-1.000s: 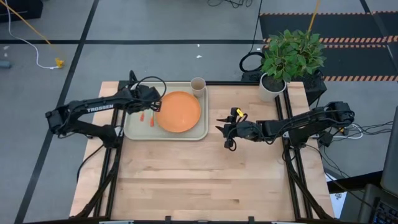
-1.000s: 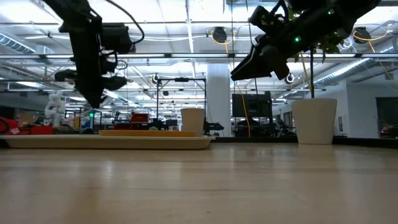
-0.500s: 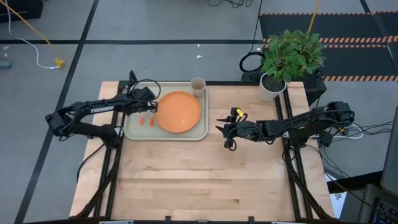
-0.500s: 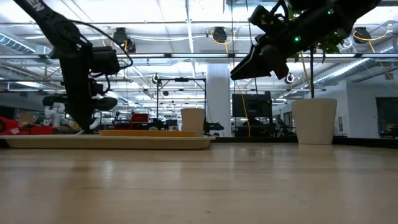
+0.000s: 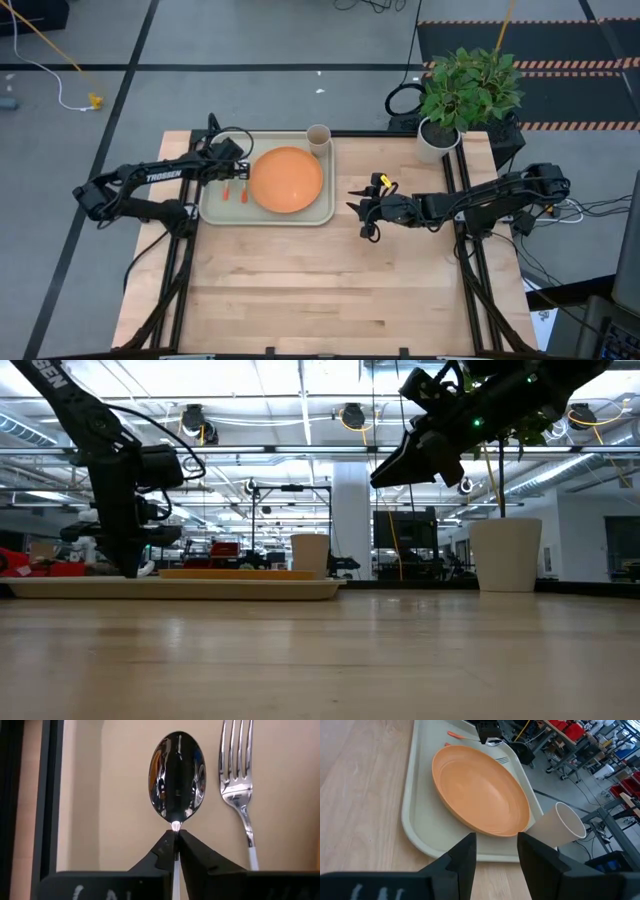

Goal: Pick and place plate/cup/fork/spoon on tray
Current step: Put the orange spoon on the white serving tray to the left side of the orange fork, then return to Home Position

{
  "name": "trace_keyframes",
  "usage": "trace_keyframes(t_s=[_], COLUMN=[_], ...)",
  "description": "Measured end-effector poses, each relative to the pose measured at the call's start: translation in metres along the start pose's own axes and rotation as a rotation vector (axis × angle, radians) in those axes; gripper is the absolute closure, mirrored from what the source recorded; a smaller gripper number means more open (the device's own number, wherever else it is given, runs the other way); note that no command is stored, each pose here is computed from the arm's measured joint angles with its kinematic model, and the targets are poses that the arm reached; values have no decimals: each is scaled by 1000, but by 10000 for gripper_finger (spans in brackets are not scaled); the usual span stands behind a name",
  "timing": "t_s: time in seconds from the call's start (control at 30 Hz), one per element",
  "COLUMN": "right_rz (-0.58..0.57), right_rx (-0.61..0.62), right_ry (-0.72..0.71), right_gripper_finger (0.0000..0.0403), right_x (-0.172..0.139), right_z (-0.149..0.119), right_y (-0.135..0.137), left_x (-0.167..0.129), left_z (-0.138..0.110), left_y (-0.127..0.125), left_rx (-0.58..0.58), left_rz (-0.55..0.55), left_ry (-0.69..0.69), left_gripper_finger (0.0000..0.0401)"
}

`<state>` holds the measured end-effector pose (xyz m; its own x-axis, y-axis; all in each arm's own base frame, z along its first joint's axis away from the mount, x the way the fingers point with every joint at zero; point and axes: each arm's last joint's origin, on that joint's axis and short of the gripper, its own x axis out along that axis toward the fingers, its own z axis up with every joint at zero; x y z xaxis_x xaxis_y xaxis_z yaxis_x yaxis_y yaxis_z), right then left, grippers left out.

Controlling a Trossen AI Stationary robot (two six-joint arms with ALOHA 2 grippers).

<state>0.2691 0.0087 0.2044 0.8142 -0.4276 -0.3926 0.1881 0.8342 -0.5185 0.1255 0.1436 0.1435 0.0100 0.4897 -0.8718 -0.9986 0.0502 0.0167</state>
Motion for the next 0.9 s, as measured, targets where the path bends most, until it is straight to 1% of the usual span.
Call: trace_keyframes(t_s=[0.23,0.4,0.5,0.6,0.73,0.83,0.9], right_rz=[0,0,0,0,-5,-15,-11], right_rx=[0,0,0,0,8,53,84], right_ry=[0,0,0,1,-11,-44,-57], right_gripper_finger=[268,268,268,268,268,275,290], right_x=[0,0,0,0,-1,-7,-13], right_z=[0,0,0,0,1,6,8], right_y=[0,0,0,0,-1,-7,-11], left_x=[2,2,0,-12,-41,-66,-80], left_z=[3,4,6,13,18,12,0], left_y=[-1,-1,-3,-13,-26,-33,-34], left_rx=[-1,1,37,99,231,322,390], left_rz=[-10,-13,-36,-118,-260,-375,-441], left_ry=[-22,-25,-42,-83,-185,-289,-330], left_gripper_finger=[344,335,335,335,334,334,337])
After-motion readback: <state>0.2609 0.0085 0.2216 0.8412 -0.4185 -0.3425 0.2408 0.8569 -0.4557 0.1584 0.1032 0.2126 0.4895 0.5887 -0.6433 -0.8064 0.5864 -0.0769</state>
